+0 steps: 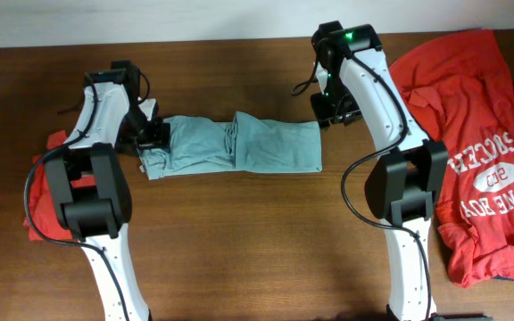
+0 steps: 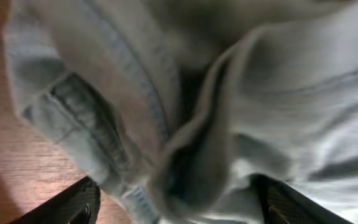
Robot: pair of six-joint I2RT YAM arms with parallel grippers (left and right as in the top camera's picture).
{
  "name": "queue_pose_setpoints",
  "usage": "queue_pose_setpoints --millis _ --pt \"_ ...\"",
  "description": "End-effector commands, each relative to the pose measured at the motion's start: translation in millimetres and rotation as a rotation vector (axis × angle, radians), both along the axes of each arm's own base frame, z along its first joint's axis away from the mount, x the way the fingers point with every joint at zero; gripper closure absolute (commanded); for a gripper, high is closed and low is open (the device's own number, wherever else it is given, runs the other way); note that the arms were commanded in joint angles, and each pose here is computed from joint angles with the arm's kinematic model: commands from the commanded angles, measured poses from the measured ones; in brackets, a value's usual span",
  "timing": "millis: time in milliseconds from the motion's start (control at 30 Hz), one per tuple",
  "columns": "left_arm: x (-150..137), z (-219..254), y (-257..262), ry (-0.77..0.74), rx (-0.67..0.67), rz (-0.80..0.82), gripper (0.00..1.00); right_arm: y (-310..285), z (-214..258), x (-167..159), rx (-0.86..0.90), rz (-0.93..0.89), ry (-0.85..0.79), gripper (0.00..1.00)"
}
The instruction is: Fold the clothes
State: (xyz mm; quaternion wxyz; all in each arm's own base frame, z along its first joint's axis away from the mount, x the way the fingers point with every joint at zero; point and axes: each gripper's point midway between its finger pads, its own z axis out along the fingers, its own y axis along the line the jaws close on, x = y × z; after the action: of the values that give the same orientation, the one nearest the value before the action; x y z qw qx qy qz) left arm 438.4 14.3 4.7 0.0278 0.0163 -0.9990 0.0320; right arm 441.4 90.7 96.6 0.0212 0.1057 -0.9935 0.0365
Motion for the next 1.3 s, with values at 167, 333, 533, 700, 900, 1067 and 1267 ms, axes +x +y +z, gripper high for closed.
queue_pose_setpoints --millis 167,333,533,700,900,1067,1267 --pt "-13.6 -19.9 0.9 0.043 -0.002 0.045 0.34 -6.7 11.0 0.4 -0.015 -0.005 -0.02 0.48" --pt "-13.5 -19.8 1.3 0.042 -0.001 0.043 1.0 -6.8 11.0 0.1 -0.016 -0.004 -0.019 0.48" --pt "-14.6 -10.4 7.8 0.045 0.011 0.04 1.0 -9.1 11.3 1.0 -0.019 -0.009 -0.022 0.48" --pt "-15.9 22.8 41.9 0.042 0.114 0.071 1.0 -27.9 17.8 5.1 -0.017 -0.064 -0.035 0.48" --pt "-8.7 66.4 85.4 -0.052 0.118 0.174 1.0 -71.3 32.2 4.6 -0.018 -0.167 -0.038 0.48" --pt "0.0 88.0 78.3 -0.117 0.012 0.179 1.0 -100.3 32.5 0.2 -0.017 -0.233 -0.018 0.48" --pt "-1.7 111.0 51.5 -0.143 -0.012 0.13 1.0 -105.1 32.5 -1.5 -0.015 -0.246 -0.011 0.48"
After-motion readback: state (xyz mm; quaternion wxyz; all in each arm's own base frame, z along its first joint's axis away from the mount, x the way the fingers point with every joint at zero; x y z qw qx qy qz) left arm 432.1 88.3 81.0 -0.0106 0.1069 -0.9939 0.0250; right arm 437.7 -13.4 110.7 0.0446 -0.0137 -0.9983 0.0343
